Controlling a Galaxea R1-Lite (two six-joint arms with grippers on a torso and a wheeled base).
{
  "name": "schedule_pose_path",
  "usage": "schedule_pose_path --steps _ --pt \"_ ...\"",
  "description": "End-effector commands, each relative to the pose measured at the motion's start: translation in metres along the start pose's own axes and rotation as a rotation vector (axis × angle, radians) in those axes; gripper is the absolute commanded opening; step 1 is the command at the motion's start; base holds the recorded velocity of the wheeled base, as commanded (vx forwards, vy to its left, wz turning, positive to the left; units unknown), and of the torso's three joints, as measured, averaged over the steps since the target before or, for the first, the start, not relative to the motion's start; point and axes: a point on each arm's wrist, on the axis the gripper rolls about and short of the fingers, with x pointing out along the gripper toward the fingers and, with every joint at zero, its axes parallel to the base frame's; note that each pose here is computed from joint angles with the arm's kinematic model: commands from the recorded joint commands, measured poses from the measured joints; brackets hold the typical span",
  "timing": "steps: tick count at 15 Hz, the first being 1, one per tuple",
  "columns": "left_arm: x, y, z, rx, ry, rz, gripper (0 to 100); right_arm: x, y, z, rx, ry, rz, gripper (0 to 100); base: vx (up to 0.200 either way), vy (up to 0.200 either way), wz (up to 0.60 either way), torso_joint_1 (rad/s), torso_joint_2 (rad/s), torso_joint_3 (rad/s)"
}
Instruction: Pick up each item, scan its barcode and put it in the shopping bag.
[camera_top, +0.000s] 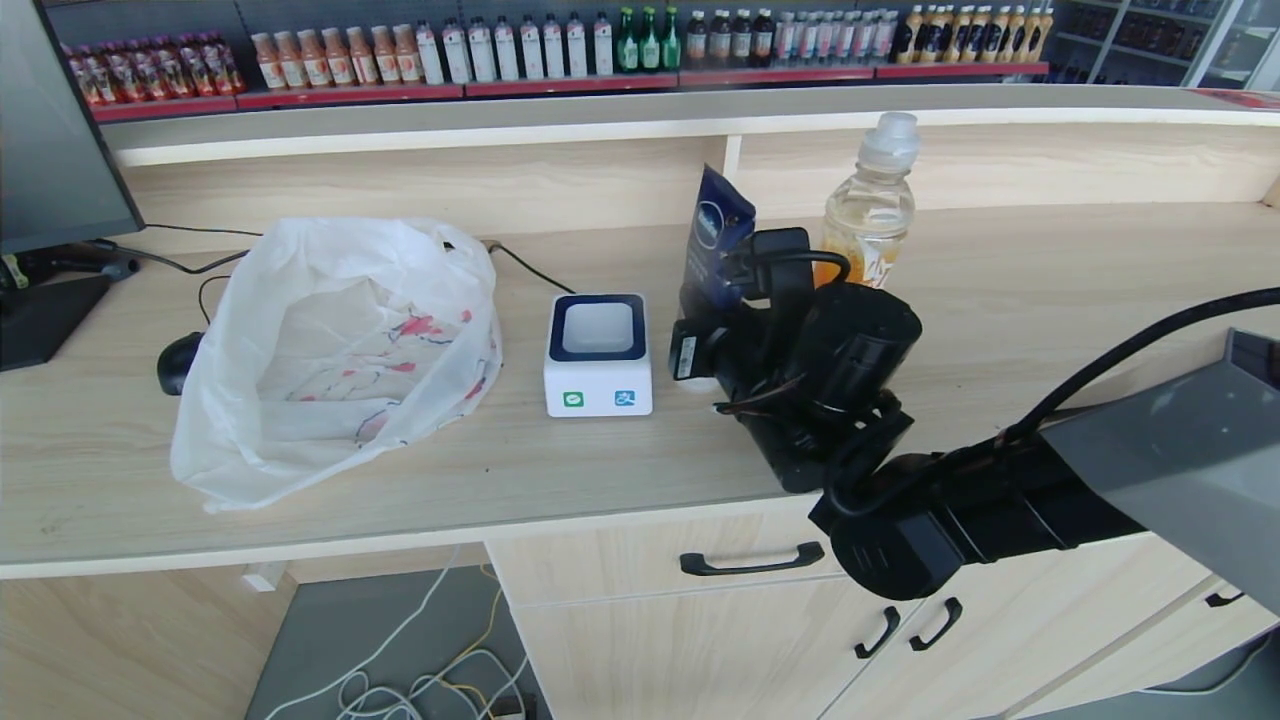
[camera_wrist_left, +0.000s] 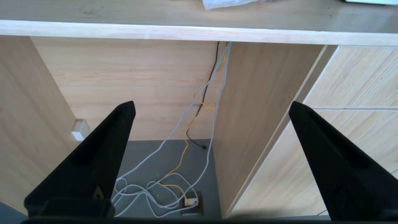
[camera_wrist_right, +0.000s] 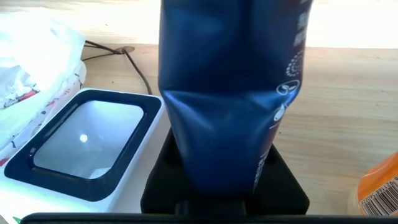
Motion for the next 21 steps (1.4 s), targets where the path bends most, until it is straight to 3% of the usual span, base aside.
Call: schedule_pose_path --steps 1,5,8,13,21 --pt "0.0 0.0 0.0 0.0 0.0 0.0 100 0.0 -0.001 0.004 0.004 -0.014 -0.001 0 0.0 0.0 0.0 0.0 0.0 0.0" --pt "0.0 0.0 0.0 0.0 0.0 0.0 100 -0.01 -0.005 0.015 0.013 -0.043 -0.005 0 0.0 0.0 0.0 0.0 0.0 0.0" --pt "0.0 0.0 0.0 0.0 0.0 0.0 100 -0.021 -0.011 0.041 0.021 -0.084 -0.006 0 0.0 0.0 0.0 0.0 0.0 0.0" --pt "0.0 0.0 0.0 0.0 0.0 0.0 100 -0.051 0.017 0.063 0.041 -0.103 0.09 0 0.0 0.0 0.0 0.0 0.0 0.0" --pt "0.0 0.0 0.0 0.0 0.0 0.0 100 -0.095 -0.002 0.083 0.061 -0.125 0.113 0 0.0 0.0 0.0 0.0 0.0 0.0"
